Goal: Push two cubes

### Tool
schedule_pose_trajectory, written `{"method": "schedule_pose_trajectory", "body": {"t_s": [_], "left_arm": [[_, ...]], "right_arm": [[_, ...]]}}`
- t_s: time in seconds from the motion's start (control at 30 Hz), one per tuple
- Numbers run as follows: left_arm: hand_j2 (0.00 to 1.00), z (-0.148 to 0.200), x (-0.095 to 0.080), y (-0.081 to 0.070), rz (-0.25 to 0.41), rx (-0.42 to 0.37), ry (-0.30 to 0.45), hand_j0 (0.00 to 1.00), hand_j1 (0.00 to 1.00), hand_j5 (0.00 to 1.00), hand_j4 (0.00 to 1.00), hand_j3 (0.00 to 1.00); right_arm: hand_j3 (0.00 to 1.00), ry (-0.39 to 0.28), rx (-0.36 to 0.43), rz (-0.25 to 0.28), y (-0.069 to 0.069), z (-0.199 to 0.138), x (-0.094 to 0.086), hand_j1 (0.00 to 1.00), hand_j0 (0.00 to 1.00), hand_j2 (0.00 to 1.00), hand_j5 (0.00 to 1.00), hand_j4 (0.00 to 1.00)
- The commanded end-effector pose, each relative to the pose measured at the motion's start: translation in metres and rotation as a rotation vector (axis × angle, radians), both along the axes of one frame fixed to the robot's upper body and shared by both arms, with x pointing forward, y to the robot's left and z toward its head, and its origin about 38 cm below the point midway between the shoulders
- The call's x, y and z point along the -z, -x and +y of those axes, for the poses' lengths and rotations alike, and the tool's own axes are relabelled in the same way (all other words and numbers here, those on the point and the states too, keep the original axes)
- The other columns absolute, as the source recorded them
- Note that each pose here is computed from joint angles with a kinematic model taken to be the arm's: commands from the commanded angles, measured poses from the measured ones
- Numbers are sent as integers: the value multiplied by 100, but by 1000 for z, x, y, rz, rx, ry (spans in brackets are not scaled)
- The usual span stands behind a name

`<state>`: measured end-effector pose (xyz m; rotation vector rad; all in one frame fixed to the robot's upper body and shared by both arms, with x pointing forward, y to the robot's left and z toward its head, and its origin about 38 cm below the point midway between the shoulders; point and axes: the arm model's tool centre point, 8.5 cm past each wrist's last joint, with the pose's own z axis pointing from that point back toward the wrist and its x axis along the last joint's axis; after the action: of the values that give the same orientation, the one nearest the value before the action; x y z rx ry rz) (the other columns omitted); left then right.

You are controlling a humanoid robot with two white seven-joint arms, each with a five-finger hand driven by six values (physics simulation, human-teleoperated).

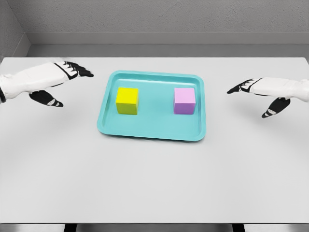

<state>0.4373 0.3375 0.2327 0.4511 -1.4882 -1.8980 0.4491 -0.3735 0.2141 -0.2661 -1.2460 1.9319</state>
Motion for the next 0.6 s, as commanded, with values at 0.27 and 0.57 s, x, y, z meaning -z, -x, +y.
{"method": "schedule_pose_trajectory", "body": {"t_s": [0.27, 0.57], "left_arm": [[71, -26, 41, -24, 16, -36, -120, 71, 71, 71, 71, 71], [71, -30, 64, -34, 82, -69, -73, 71, 71, 71, 71, 71]], "right_arm": [[100, 27, 16, 0, -4, -7, -4, 100, 100, 100, 100, 100], [14, -8, -87, -6, -19, 47, 0, 14, 14, 14, 14, 14]]}}
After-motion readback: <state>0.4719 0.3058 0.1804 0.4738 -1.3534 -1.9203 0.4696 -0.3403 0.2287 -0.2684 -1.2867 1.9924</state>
